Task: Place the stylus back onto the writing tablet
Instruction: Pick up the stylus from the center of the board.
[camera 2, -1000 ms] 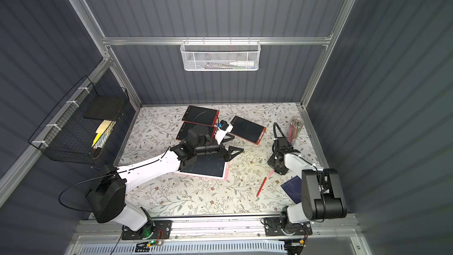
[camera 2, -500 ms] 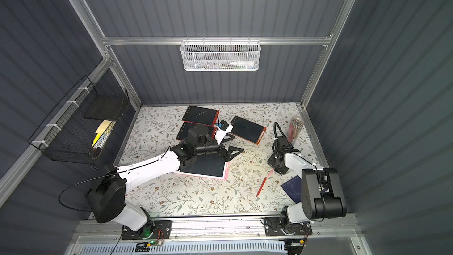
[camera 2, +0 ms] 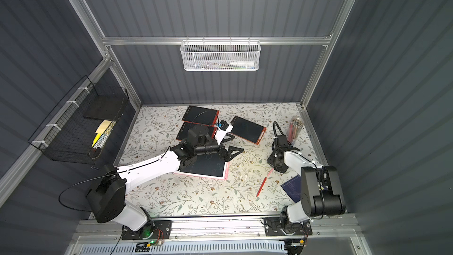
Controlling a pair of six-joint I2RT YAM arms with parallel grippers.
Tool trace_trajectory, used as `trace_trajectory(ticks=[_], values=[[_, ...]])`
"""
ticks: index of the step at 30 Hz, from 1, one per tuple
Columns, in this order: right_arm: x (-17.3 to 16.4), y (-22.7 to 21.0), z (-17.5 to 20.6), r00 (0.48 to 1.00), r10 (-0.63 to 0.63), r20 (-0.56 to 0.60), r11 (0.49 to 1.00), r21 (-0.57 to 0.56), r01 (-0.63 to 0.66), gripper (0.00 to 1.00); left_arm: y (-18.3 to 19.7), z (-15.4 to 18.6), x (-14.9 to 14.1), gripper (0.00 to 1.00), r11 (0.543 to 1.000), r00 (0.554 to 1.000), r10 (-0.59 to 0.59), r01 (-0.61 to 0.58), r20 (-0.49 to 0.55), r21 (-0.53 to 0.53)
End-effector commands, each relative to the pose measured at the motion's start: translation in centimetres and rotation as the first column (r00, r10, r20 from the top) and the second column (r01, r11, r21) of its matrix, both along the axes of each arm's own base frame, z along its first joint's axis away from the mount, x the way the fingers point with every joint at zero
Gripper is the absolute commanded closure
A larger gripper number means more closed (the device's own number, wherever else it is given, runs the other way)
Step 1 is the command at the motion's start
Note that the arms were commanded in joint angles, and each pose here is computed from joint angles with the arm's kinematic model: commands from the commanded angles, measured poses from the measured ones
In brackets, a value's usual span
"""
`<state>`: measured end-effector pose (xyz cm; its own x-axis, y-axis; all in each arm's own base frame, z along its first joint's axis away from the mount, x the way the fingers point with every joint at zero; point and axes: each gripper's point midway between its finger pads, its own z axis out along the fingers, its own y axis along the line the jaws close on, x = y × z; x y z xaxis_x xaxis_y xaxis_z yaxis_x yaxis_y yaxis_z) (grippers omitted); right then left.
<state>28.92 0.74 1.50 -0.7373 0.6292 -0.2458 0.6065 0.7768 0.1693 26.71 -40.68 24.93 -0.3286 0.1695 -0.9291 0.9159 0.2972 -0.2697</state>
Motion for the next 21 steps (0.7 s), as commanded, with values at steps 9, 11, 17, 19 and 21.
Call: trace_trajectory(ticks=[9, 11, 17, 19, 21], values=[[-1.69, 0.19, -1.43, 0.995, 0.001, -0.096, 1.000, 0.007, 0.000, 0.89, 0.07, 0.44, -0.08, 0.01, 1.000, 1.000, -0.007, 0.007, 0.001, -0.015], [-1.66, 0.27, -1.48, 0.995, 0.003, -0.097, 1.000, 0.010, -0.002, 0.90, 0.06, 0.35, -0.08, 0.01, 1.000, 1.000, -0.007, 0.007, -0.001, -0.013], [-1.36, 0.30, -1.12, 0.996, 0.007, -0.090, 1.000, 0.010, -0.006, 0.91, 0.00, 0.40, -0.11, 0.01, 1.000, 1.000, -0.012, 0.012, 0.000, -0.014], [-1.26, 0.35, -1.10, 0.996, 0.010, -0.093, 1.000, 0.011, -0.009, 0.90, -0.01, 0.37, -0.12, 0.01, 1.000, 1.000, -0.013, 0.013, 0.000, -0.014], [-1.19, 0.41, -1.15, 0.995, 0.010, -0.095, 1.000, 0.013, -0.009, 0.89, -0.01, 0.34, -0.14, 0.01, 1.000, 1.000, -0.013, 0.013, -0.001, -0.014]])
